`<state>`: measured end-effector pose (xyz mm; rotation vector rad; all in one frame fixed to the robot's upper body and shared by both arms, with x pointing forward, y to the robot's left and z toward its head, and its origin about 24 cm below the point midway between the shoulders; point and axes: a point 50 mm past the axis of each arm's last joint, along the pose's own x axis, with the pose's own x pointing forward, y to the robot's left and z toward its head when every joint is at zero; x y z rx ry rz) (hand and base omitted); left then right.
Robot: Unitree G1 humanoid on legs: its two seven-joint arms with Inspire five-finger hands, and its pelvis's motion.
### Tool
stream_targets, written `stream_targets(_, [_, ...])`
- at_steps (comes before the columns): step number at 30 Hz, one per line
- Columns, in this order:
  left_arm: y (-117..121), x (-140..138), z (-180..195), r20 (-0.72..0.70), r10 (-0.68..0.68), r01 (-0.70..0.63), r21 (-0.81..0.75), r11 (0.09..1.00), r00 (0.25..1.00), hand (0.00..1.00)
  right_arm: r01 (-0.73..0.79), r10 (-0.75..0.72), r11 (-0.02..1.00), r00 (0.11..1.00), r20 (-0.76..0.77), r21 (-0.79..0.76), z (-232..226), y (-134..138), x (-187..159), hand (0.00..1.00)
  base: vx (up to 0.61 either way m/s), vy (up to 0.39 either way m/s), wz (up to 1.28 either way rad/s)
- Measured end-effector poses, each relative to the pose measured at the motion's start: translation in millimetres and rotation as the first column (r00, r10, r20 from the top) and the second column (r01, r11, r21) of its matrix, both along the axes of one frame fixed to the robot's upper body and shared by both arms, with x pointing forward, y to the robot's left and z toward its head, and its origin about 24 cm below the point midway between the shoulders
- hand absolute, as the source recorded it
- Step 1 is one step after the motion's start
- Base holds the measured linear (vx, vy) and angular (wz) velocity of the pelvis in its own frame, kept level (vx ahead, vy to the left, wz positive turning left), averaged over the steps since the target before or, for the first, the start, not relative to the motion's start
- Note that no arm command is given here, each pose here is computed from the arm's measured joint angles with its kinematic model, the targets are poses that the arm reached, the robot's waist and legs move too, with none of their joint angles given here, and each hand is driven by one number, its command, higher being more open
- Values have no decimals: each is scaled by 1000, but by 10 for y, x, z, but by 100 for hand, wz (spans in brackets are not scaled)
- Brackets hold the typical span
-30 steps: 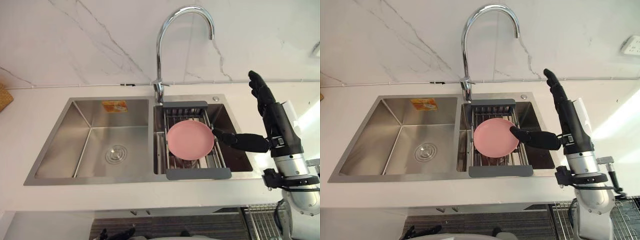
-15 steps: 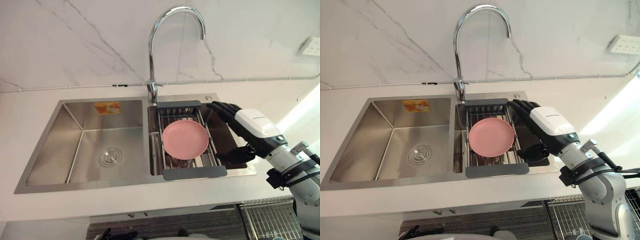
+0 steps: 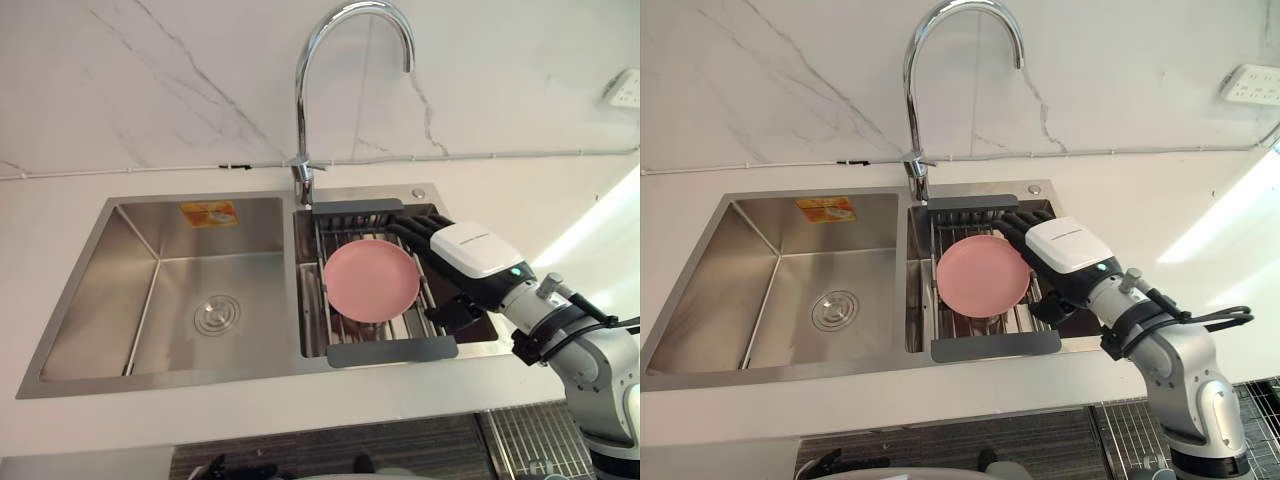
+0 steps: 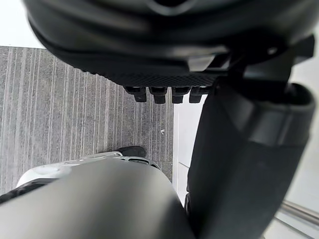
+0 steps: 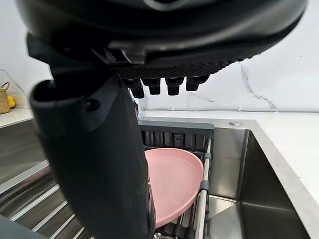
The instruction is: Walk over to the sink, pick up the cup, carry it to the dishwasher, place the cup inside the dishwasher, then close the dishwasher door
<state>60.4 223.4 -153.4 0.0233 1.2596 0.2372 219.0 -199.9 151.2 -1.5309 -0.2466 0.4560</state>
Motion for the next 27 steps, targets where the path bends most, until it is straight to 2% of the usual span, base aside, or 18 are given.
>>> stream_targets(10, [6,-17,-1,-1,-1,1,2,1000,1000,100,2,-2,1000,999,-53,13,-198,40,53,100,-59,-10,3])
stream_targets(27, [7,-51,-11,-12,-6,6,6,1000,1000,100,36,-35,999,999,18,-22,-429,23,126,100,-15,-6,1])
